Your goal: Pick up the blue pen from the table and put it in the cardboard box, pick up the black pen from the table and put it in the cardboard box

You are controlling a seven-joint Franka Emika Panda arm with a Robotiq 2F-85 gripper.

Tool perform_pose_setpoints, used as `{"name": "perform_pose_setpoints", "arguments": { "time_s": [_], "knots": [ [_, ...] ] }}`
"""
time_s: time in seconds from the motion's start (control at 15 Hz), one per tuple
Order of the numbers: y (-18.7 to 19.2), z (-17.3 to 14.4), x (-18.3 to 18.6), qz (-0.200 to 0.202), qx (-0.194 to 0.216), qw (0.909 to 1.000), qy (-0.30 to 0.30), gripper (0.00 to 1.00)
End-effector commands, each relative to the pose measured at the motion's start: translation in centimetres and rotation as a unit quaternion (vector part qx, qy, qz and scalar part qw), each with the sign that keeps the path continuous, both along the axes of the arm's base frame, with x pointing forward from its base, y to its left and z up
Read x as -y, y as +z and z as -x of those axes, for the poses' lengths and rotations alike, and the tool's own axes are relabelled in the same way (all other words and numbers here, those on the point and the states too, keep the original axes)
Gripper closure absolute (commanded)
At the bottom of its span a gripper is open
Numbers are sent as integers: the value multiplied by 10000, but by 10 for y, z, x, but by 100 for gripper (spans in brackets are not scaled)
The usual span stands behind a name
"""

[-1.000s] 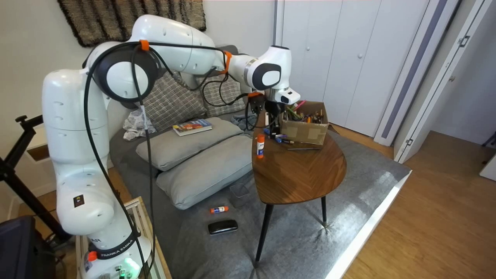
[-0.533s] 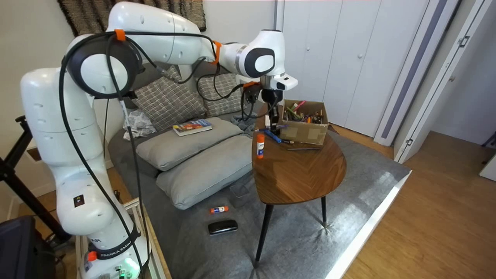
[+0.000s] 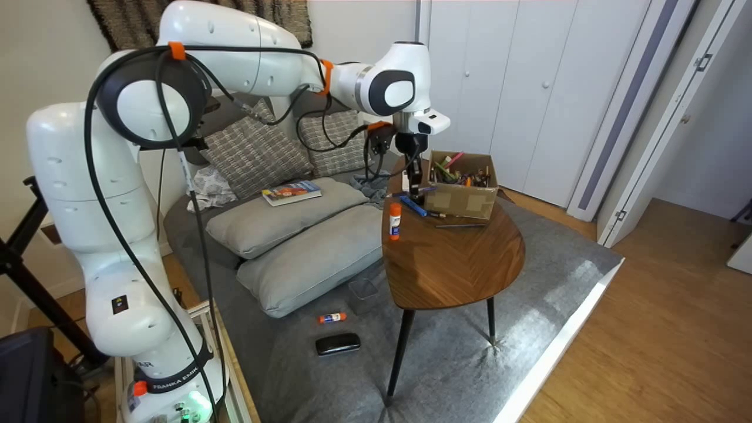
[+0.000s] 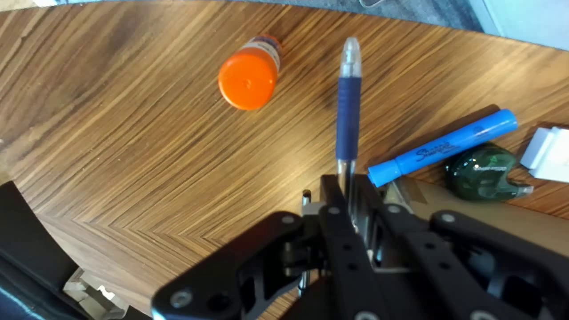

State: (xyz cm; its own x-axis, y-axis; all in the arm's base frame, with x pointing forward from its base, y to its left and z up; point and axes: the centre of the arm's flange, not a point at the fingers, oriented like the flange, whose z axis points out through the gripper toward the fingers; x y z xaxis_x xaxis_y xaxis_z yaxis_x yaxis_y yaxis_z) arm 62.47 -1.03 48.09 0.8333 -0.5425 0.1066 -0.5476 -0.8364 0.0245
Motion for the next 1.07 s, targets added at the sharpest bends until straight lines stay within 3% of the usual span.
{"name": "perform_pose_setpoints", "arguments": {
  "time_s": [0.0,0.13,0.53,1.0],
  "knots": [
    [28,-17,-1,-113,369,9992,-71,97],
    [44,-25,6,-149,501,9985,-163,97],
    [70,-59,38,-762,921,9914,-525,97],
    [57,-105,64,-1259,1274,9801,-857,97]
  ]
}}
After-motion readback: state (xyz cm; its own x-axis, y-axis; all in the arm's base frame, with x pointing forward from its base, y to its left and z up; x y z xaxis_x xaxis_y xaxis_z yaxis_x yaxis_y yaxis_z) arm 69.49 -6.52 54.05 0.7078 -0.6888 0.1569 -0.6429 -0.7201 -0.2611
